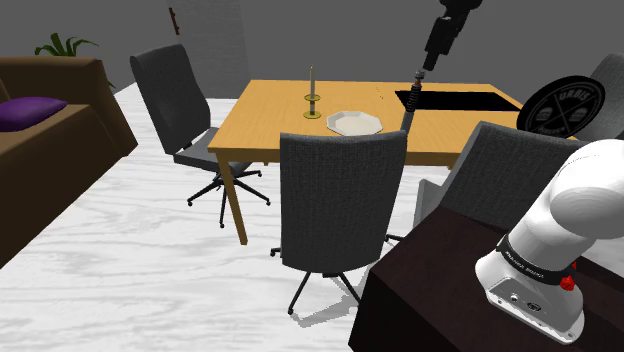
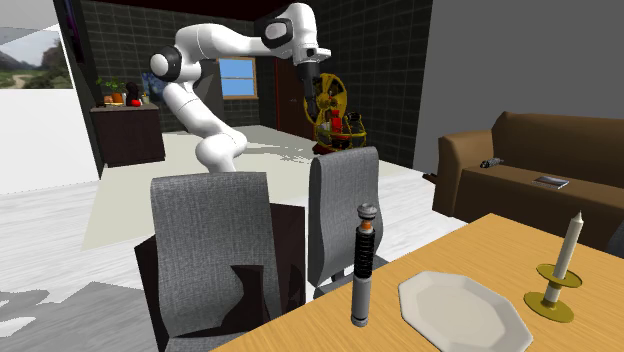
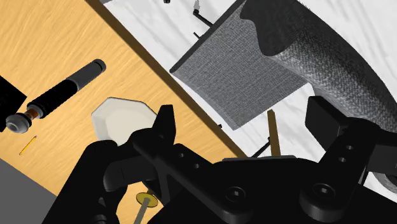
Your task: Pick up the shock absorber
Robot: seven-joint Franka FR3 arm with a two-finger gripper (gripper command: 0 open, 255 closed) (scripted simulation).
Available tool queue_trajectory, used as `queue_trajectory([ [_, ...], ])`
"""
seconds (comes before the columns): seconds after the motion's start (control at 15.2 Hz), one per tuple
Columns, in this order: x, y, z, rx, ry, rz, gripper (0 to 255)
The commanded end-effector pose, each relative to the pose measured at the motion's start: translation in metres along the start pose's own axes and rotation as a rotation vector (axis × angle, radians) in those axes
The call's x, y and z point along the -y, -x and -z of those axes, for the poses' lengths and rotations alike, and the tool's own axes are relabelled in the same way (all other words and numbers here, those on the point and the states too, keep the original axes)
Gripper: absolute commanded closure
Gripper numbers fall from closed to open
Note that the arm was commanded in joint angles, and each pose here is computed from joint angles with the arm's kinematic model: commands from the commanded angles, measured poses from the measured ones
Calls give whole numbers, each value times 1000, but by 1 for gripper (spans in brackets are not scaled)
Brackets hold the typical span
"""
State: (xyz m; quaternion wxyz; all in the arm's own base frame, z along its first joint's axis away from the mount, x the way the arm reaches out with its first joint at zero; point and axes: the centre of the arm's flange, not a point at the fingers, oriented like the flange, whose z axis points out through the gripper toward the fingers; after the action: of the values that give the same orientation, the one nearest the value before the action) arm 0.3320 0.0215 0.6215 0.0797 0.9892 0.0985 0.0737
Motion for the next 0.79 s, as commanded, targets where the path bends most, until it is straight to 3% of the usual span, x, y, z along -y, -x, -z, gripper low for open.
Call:
queue_trajectory([
  [0.0,0,0,0,0,0,0,0],
  [0.73,-115,-17,-84,-110,-10,-100,0],
])
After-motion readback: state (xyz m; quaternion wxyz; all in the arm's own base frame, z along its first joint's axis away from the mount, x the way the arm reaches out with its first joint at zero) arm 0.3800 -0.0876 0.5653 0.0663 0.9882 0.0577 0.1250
